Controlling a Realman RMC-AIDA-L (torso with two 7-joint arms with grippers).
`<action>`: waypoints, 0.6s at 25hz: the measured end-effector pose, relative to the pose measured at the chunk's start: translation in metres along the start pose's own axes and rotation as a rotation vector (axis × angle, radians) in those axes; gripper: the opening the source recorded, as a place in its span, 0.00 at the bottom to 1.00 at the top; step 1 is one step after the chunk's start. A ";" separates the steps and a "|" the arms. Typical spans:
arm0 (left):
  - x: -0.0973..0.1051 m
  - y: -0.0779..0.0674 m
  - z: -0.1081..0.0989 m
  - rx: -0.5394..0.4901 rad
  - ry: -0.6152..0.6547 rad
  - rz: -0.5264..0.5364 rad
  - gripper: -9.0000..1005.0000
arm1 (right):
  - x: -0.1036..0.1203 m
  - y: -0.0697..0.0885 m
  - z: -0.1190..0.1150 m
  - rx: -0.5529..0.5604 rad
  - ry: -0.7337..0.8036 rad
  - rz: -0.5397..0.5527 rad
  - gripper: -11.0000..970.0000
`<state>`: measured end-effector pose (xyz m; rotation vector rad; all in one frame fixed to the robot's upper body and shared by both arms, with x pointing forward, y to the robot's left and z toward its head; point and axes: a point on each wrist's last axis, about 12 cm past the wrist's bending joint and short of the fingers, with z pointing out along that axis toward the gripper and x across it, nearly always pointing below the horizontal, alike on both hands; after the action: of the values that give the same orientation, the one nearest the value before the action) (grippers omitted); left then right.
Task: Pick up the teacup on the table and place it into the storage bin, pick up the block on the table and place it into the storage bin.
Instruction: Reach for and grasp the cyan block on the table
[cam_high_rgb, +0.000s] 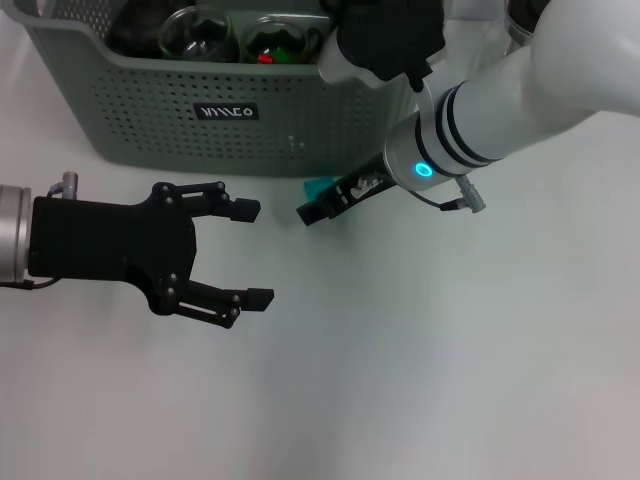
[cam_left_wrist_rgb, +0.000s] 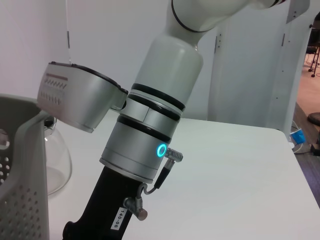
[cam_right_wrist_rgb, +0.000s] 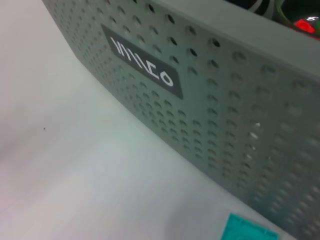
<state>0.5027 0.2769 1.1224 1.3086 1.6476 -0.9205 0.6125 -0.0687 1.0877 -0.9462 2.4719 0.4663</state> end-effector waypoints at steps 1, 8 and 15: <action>0.000 0.000 0.000 0.000 0.000 0.000 0.95 | 0.000 0.000 0.000 0.000 0.001 -0.001 0.79; 0.000 0.000 0.000 0.001 -0.001 0.001 0.95 | 0.000 0.004 0.000 -0.019 0.001 -0.021 0.79; 0.000 0.000 0.000 0.001 -0.002 0.000 0.95 | 0.000 0.009 0.000 -0.076 -0.003 -0.048 0.79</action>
<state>0.5029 0.2765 1.1225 1.3077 1.6458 -0.9222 0.6062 -0.0620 1.0894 -1.0308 2.4384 0.5482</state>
